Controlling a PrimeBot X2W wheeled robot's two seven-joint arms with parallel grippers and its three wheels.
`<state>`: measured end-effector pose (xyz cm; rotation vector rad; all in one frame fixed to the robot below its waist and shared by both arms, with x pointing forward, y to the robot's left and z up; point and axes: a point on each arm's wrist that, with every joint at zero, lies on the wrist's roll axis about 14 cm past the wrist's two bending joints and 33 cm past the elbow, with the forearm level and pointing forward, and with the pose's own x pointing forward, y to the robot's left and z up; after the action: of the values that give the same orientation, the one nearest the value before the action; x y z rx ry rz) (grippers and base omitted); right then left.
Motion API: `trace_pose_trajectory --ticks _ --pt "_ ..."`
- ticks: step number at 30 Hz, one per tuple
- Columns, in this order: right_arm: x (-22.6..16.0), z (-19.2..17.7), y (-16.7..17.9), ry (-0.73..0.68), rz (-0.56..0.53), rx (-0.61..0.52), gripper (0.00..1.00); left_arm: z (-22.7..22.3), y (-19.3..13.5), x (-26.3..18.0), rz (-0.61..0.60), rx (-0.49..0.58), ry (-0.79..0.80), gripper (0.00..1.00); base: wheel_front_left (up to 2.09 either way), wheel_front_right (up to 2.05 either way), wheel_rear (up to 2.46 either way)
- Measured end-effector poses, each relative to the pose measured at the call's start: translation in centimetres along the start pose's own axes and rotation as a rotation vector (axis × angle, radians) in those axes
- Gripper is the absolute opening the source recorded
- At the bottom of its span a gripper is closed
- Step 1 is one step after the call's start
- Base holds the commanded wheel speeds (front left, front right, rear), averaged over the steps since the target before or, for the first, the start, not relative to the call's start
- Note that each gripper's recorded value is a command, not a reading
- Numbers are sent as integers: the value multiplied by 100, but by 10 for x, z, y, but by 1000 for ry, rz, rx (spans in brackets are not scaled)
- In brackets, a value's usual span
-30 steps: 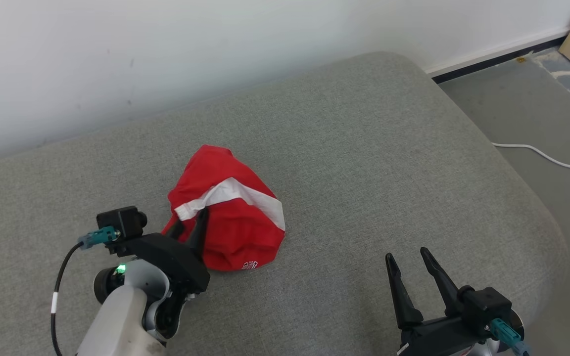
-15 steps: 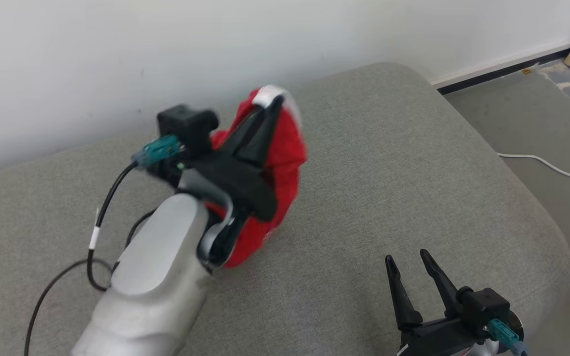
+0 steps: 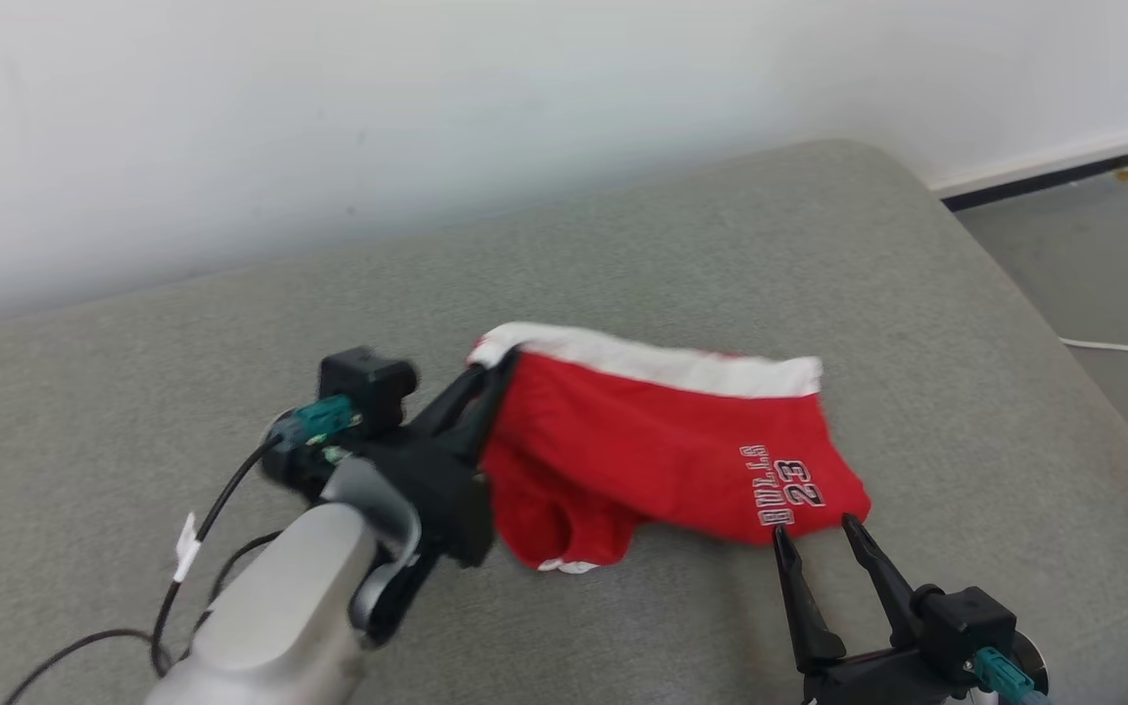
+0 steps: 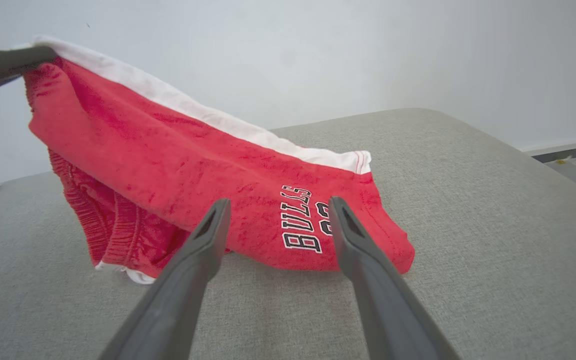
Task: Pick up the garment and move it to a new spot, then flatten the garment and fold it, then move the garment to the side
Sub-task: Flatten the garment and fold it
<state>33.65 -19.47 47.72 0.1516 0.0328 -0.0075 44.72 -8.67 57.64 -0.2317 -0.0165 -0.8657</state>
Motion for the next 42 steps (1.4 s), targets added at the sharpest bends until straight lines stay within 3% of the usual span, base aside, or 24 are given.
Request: trace_pose_trajectory --ticks 4,9,21,29,30,31,37,42 --pt "9 0 18 0 60 1 100 -30 54 -37 163 65 122 0 0 0 0" --pt "20 1 31 -2 100 3 100 -60 74 -77 254 -5 202 0 0 0 0" --pt "31 -6 49 23 158 5 100 -113 58 -150 275 -136 373 0 0 0 0" --pt "29 -5 46 21 148 4 100 -144 34 -167 252 -221 490 0 0 0 0" --pt "28 -4 45 20 144 4 100 -147 33 -168 253 -221 503 70 0 0 0" --pt "27 -4 44 19 141 4 100 -150 33 -170 258 -221 517 100 0 0 0" --pt "24 0 38 5 124 4 100 -162 32 -184 283 -221 613 100 0 0 0" --pt "22 1 36 -1 118 5 100 -144 47 -193 342 -217 599 100 0 0 0"
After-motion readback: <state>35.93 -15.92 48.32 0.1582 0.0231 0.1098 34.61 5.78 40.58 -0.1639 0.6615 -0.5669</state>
